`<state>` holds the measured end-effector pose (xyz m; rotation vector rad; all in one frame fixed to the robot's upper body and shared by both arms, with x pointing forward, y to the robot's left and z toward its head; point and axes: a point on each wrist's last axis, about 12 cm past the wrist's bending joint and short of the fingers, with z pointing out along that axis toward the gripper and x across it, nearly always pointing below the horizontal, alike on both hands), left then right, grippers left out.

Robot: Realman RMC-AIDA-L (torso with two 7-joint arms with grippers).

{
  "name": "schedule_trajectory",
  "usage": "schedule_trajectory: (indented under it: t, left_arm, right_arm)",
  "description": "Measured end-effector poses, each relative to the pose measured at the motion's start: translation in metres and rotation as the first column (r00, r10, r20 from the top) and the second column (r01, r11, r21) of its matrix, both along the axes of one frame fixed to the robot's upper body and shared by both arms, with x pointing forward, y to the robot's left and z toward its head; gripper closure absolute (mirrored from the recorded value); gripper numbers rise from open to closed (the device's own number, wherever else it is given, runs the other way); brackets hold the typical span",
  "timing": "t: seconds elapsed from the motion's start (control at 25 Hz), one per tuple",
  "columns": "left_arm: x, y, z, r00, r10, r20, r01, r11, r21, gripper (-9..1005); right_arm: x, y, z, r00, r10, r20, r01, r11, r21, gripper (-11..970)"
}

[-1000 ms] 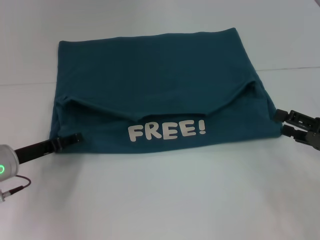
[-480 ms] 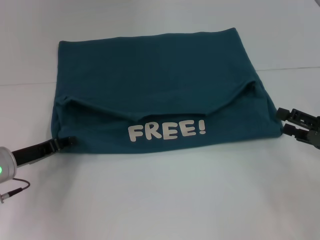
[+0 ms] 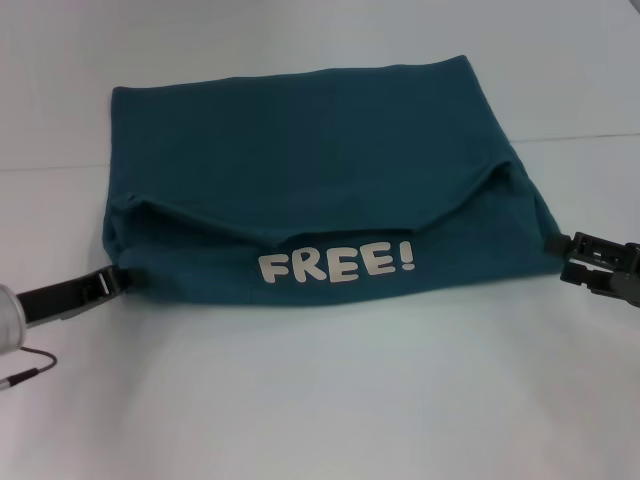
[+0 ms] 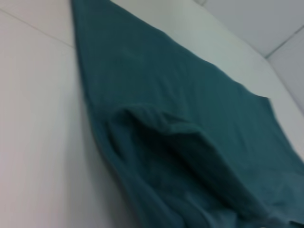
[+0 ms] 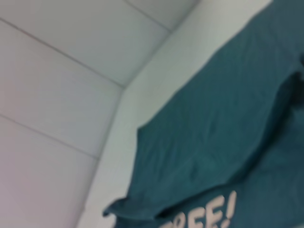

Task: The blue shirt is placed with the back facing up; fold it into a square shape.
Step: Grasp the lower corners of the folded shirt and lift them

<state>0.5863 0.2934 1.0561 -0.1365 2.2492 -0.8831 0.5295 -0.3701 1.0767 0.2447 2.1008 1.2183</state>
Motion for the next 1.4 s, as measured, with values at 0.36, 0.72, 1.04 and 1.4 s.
schedule_trajectory:
  t: [0.36,0.72,1.04,1.4]
  left_arm:
    - [0.006,0.016,0.025,1.0,-0.008,-0.018,0.007,0.998,-0.057,962]
    - [0.012,0.013,0.027,1.0,-0.004,-0.026,0.003,0.998,-0.061,960]
    - [0.011,0.015,0.026,1.0,0.009,-0.028,-0.011,0.998,-0.062,962]
    - [0.011,0.015,0.025,0.999,0.016,-0.029,-0.017,0.998,-0.059,962]
  right_arm:
    - [0.045,-0.022,0.049,0.993,0.05,-0.11,-0.077,0.963,-0.26,56]
    - [0.092,0.01,0.062,0.982,0.091,-0.164,-0.163,0.843,-0.513,60]
    - [0.101,0.036,0.04,0.975,0.102,-0.196,-0.198,0.797,-0.57,63]
    - [0.103,0.05,0.025,0.98,0.083,-0.181,-0.177,0.784,-0.596,67]
